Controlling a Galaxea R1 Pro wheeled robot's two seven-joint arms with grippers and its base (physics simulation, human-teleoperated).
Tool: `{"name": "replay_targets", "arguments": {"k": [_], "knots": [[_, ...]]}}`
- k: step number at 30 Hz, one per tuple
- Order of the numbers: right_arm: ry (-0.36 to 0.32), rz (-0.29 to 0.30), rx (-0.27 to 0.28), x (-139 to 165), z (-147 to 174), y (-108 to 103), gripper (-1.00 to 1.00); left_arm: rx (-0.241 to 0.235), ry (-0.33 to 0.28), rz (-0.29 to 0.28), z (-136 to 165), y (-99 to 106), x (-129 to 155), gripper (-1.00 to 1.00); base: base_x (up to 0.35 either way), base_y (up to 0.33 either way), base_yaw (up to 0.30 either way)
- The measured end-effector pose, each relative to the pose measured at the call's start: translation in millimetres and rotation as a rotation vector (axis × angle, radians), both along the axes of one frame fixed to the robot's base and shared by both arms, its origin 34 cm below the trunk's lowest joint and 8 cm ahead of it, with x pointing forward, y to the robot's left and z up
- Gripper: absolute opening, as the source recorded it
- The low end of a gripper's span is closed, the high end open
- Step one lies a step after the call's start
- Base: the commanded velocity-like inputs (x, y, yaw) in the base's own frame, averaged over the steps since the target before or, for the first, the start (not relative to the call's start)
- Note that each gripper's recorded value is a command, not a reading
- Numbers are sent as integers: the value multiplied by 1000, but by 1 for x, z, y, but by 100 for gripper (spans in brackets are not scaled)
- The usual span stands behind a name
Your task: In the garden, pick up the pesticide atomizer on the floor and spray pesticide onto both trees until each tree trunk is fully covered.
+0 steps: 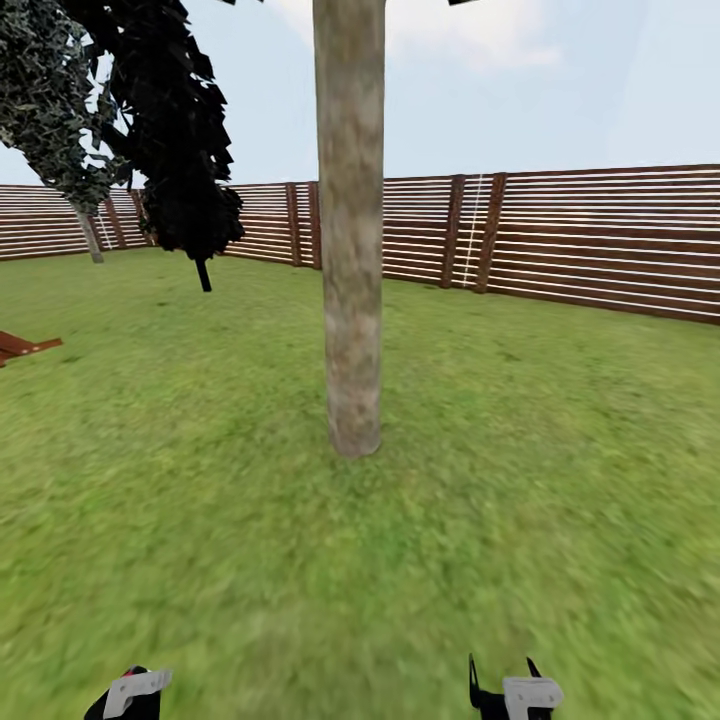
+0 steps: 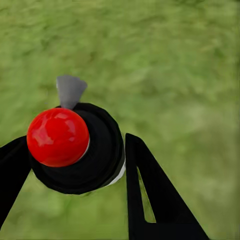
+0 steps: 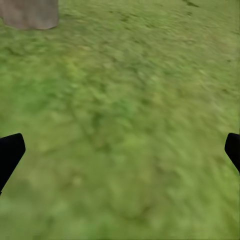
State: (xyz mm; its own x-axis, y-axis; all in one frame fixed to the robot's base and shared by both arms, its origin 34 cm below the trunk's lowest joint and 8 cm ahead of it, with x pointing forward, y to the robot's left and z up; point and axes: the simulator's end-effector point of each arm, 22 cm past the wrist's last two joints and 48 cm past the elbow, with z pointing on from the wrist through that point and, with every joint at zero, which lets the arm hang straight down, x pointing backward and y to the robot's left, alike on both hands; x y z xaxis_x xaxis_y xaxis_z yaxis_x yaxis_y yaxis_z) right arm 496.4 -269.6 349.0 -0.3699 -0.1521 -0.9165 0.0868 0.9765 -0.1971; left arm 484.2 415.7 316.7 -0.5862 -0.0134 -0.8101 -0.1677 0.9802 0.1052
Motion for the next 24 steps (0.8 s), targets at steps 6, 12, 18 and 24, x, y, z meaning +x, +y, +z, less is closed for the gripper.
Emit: {"name": "replay_targets", "arguments": {"k": [6,12,18,24], "knots": [[-1,0,1,0,0,1,100,0,0,0,0,0,0,-100,341,0,-17],[-2,0,1,0,1,0,100,0,-1,0,1,0,0,-100,341,0,-260],[-2,0,1,0,1,1,100,0,-1,0,1,0,0,-100,341,0,-208],[-2,0,1,0,1,1,100,0,-3,0,1,0,0,-100,341,0,-12]]}}
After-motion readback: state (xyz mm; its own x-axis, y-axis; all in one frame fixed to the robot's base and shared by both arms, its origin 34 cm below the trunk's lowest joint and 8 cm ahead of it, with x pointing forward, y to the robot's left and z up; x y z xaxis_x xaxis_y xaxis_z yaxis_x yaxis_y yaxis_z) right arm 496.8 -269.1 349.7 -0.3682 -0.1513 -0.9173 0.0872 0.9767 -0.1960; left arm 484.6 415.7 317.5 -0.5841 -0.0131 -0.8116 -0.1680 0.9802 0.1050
